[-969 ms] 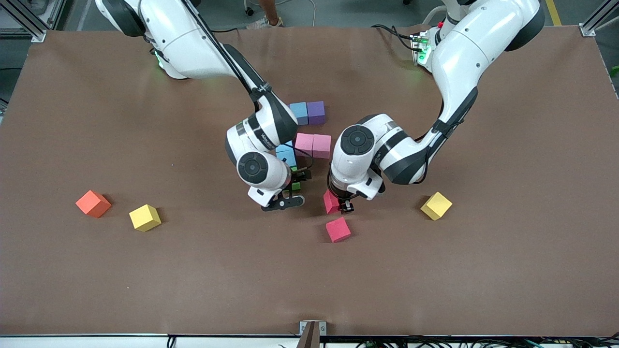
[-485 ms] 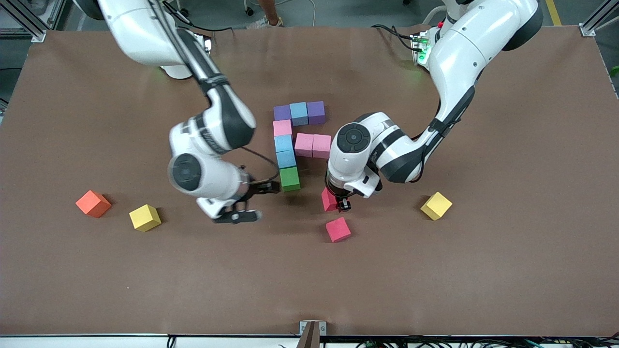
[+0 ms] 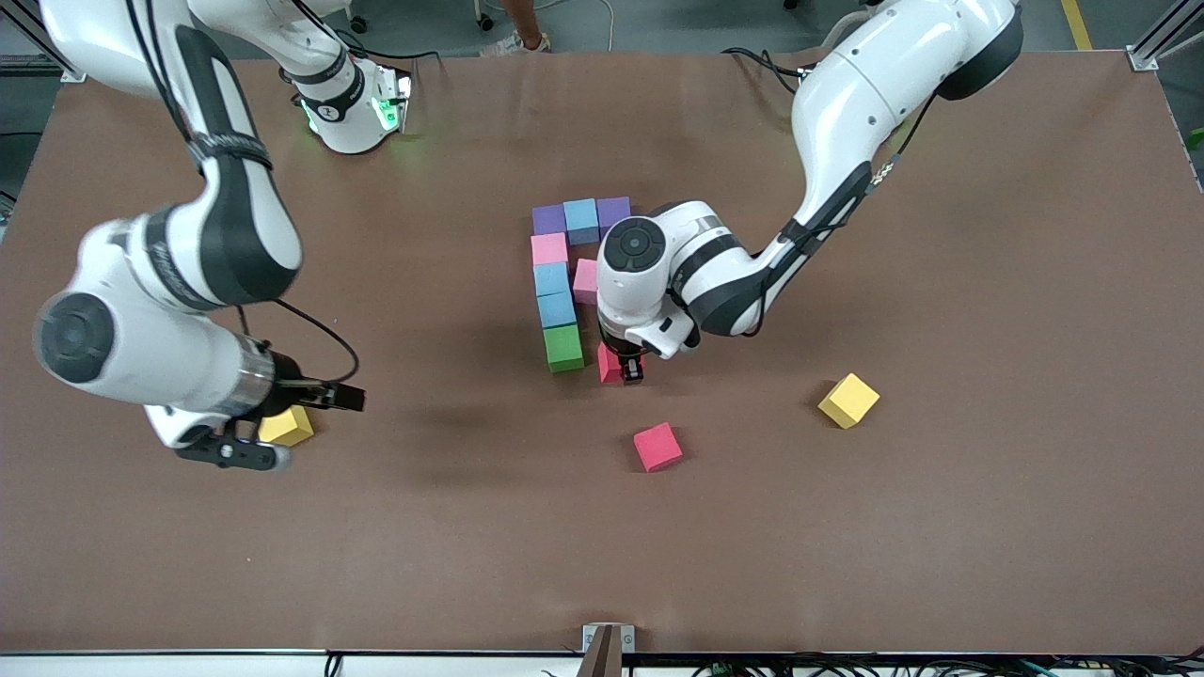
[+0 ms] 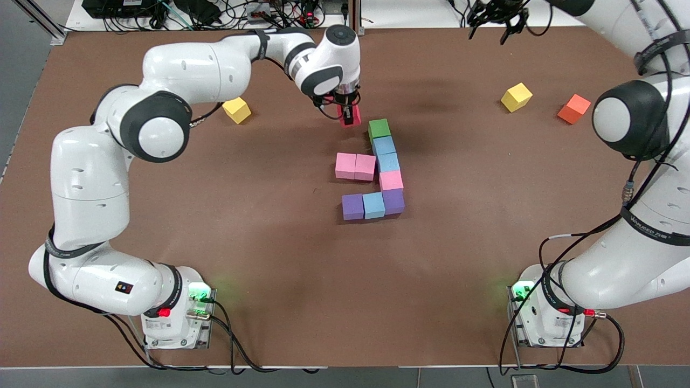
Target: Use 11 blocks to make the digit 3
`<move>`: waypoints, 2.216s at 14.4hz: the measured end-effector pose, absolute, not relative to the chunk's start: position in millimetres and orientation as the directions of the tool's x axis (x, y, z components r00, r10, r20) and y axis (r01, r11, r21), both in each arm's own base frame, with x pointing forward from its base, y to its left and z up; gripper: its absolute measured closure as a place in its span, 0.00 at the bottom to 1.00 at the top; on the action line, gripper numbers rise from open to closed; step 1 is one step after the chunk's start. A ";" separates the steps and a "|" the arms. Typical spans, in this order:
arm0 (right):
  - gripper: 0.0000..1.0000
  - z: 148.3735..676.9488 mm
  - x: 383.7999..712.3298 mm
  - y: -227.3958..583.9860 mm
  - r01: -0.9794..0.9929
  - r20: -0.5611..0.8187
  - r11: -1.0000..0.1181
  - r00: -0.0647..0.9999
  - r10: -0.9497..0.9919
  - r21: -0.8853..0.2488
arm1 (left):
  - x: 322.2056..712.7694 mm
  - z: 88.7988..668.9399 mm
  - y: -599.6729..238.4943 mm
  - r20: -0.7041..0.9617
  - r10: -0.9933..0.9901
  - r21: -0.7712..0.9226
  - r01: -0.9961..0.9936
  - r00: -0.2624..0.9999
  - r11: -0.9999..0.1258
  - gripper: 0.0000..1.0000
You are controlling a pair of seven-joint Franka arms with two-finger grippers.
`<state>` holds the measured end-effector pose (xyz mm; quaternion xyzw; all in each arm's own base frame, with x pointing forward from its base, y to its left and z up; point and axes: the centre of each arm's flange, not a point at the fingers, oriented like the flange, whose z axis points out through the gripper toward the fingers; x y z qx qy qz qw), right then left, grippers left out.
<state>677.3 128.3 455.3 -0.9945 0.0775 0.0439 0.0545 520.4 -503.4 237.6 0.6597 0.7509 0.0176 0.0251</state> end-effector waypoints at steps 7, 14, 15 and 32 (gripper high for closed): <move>0.00 578.8 640.7 -2.4 -0.234 -0.010 -0.963 0.972 -0.234 -0.132 | 499.7 195.8 -516.2 0.044 0.992 0.037 0.993 -0.115 0.114 0.83; 0.00 609.0 612.2 -55.6 -0.232 0.019 -0.964 0.972 -0.236 -0.128 | 488.4 196.1 -532.2 0.041 0.990 0.040 0.991 -0.132 0.131 0.83; 0.00 608.0 611.7 -60.5 -0.227 0.019 -0.966 0.973 -0.231 -0.128 | 486.5 195.8 -534.4 0.041 0.991 0.040 0.991 -0.129 0.127 0.83; 0.00 613.5 608.5 -58.4 -0.131 0.039 -0.989 0.990 -0.134 -0.070 | 494.1 212.1 -542.0 0.065 0.990 0.078 0.990 -0.125 0.120 0.00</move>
